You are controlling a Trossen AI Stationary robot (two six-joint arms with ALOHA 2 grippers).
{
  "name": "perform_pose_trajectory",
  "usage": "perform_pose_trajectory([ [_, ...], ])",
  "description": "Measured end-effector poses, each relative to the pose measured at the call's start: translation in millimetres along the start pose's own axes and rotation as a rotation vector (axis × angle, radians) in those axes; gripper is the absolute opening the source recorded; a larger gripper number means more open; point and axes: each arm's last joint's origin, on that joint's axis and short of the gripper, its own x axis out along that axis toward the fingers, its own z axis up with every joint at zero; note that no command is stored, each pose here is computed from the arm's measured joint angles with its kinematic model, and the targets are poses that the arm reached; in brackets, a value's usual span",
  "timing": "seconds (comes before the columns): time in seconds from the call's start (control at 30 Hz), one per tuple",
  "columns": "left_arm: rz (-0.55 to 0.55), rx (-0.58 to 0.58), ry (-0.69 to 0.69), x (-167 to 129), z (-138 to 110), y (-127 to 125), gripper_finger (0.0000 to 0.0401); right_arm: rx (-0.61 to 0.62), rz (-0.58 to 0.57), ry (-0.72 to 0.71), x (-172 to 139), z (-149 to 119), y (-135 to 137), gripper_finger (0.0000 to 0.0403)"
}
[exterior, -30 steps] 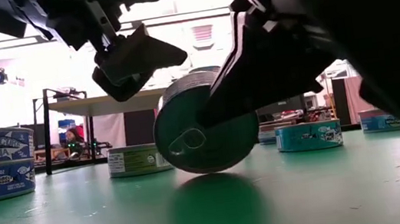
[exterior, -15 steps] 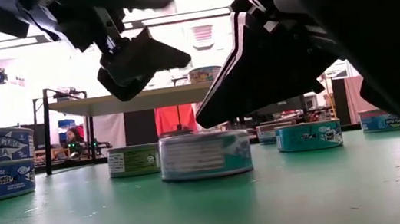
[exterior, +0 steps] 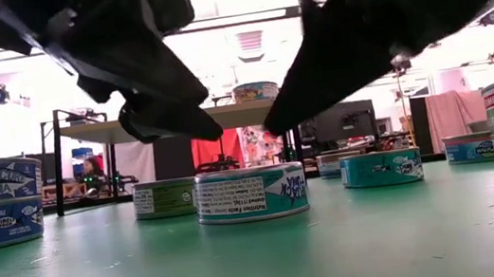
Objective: Stack canned seafood by type on shelf
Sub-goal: Put the center light blue tuna can on the shelf
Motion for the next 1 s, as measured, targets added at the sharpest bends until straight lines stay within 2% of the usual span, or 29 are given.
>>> perform_pose_trajectory([
  [0.13, 0.045, 0.089, -0.041, -1.6, 8.4, -14.3, 0.0231, 0.103, -0.022, 0.052, -21.5, 10.6, -17.3, 0.0009],
  [0.27, 0.128, 0.173, -0.003, -3.5, 14.6, -18.3, 0.0209, 0.194, 0.061, 0.112, -34.4, 24.7, -37.4, 0.0009],
  [0.37, 0.152, 0.200, 0.015, -3.0, 12.3, -15.8, 0.0157, 0.250, 0.115, 0.147, -38.1, 32.5, -52.2, 0.0009],
  [0.53, 0.196, 0.258, 0.010, 2.0, 7.6, -13.5, 0.0029, 0.307, 0.169, 0.215, -34.0, 38.3, -73.2, 0.0009],
  [0.57, 0.206, 0.260, 0.004, 4.3, 6.8, -13.1, 0.0015, 0.317, 0.169, 0.223, -32.1, 38.5, -77.7, 0.0009],
  [0.67, 0.254, 0.280, 0.009, 13.4, 5.2, -13.7, 0.0012, 0.348, 0.182, 0.262, -23.4, 36.3, -92.0, 0.0013],
  [0.73, 0.305, 0.303, 0.057, 19.2, -0.5, -11.1, 0.0005, 0.385, 0.237, 0.263, -16.4, 36.1, -98.0, 0.0020],
  [0.87, 0.322, 0.320, 0.082, 25.7, -5.0, -12.3, 0.0001, 0.454, 0.376, 0.238, -1.8, 37.5, -106.1, 0.0048],
  [1.0, 0.336, 0.324, 0.094, 27.5, -10.2, -12.5, 0.0000, 0.473, 0.369, 0.271, 9.6, 31.7, -119.1, 0.0092],
])
